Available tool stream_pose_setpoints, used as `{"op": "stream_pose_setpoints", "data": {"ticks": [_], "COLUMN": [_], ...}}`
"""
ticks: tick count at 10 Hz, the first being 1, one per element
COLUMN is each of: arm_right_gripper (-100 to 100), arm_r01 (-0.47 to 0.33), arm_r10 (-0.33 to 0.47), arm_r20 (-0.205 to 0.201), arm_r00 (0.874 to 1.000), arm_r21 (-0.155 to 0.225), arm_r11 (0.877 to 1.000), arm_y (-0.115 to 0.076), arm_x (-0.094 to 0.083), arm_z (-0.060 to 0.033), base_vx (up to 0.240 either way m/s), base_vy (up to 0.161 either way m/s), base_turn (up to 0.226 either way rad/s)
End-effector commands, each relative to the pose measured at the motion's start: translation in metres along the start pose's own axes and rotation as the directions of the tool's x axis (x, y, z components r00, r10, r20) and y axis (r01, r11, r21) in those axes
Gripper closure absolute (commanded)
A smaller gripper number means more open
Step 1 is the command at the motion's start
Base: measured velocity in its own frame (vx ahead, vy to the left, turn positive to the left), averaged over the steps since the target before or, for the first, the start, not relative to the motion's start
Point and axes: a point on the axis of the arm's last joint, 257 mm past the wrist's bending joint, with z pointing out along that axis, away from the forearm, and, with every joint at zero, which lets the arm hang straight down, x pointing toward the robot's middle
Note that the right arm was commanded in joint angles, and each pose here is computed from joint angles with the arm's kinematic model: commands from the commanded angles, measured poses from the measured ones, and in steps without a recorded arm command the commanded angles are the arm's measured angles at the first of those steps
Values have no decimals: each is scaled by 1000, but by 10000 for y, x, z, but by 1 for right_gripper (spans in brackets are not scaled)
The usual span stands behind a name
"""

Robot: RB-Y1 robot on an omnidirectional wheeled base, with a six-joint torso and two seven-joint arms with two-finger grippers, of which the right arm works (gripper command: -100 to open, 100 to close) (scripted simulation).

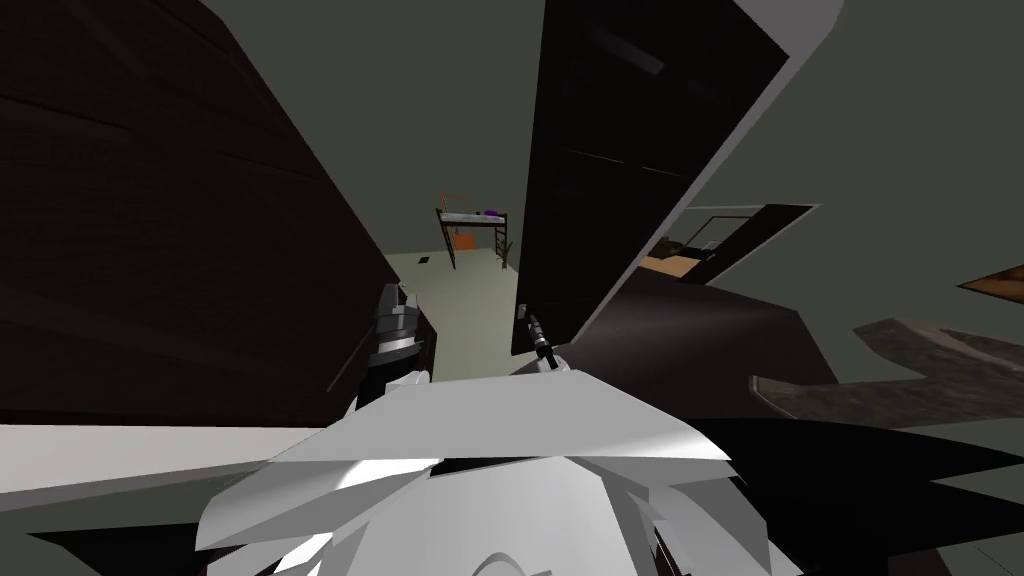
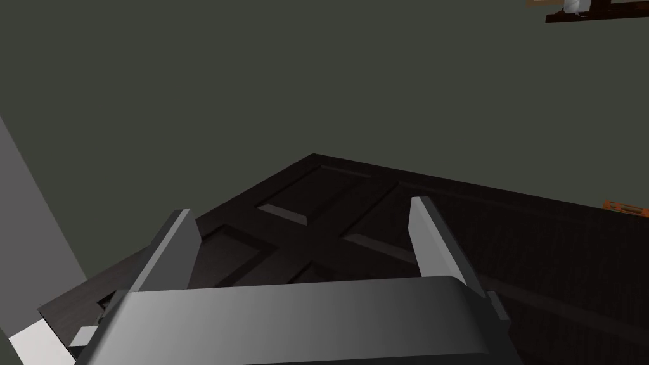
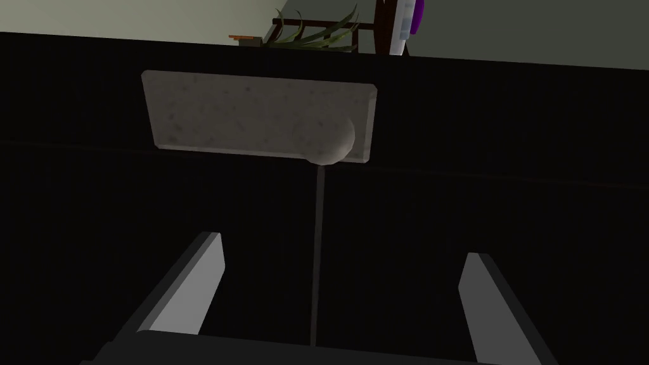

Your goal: Push the door open

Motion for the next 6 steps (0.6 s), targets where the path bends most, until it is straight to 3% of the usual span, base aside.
{"op": "stream_pose_setpoints", "data": {"ticks": [1,5,6], "arm_right_gripper": [-100,-100,-100], "arm_r01": [2,-2,-1], "arm_r10": [-2,2,1], "arm_r20": [4,15,13], "arm_r00": [1000,1000,1000], "arm_r21": [-3,-11,-9], "arm_r11": [1000,1000,1000], "arm_y": [6,9,9], "arm_x": [-13,-5,-9], "arm_z": [-6,-26,-23], "base_vx": [240,210,74], "base_vy": [46,42,10], "base_turn": [26,30,-4]}}
